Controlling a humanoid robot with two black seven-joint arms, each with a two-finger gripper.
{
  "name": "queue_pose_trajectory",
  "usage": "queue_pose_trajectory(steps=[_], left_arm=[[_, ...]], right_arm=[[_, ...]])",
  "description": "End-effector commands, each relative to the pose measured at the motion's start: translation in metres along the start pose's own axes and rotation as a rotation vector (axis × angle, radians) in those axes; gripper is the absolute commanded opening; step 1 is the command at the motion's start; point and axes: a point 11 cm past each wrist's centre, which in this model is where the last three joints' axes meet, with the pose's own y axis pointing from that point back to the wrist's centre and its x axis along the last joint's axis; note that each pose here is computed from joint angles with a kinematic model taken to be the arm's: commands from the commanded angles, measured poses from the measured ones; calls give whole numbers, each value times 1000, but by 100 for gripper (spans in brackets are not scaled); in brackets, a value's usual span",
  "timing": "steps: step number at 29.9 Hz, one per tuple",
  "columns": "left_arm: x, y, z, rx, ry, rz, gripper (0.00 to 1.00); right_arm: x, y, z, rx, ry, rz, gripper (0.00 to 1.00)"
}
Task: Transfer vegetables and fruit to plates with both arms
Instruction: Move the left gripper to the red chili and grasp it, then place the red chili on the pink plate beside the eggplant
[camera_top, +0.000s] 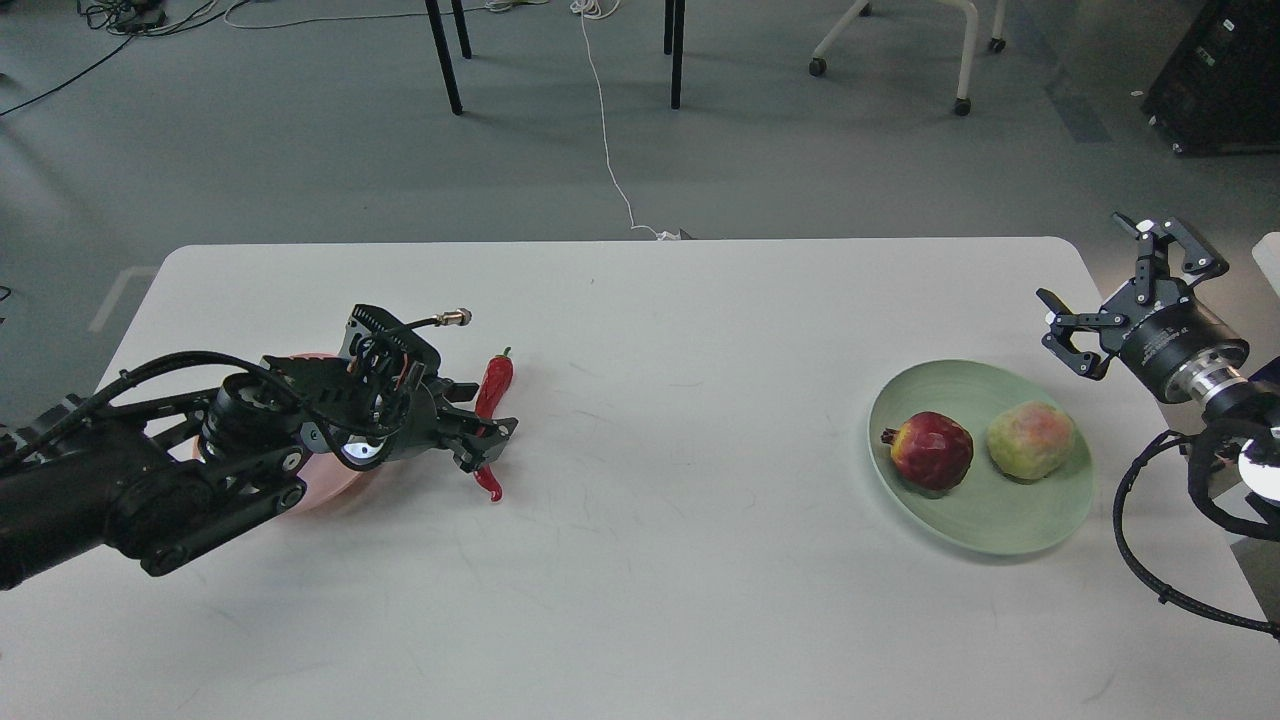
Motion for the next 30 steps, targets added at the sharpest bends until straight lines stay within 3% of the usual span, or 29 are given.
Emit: queue_pose_trajectory(steps=[1,4,10,14,22,26,30], left_arm=[[-5,-1,-3,8,4,-13,64],[-10,-1,-2,6,9,-19,62],[-10,1,-5,11,11,-19,23],[-9,2,-7,15,15,-15,10],[7,15,-6,-1,15,38,7],[31,55,-20,12,20,133,7],[22,102,-64,100,70,135,8]], right_arm=[[-2,-1,-2,5,-2,-6,100],[-2,-1,-2,5,-2,-6,100],[0,0,-2,5,0,-1,100],[0,0,-2,5,1,2,100],[1,0,-3,6,2,4,100],[5,3,-10,12,14,12,100],[9,6,-13,15,22,21,100]])
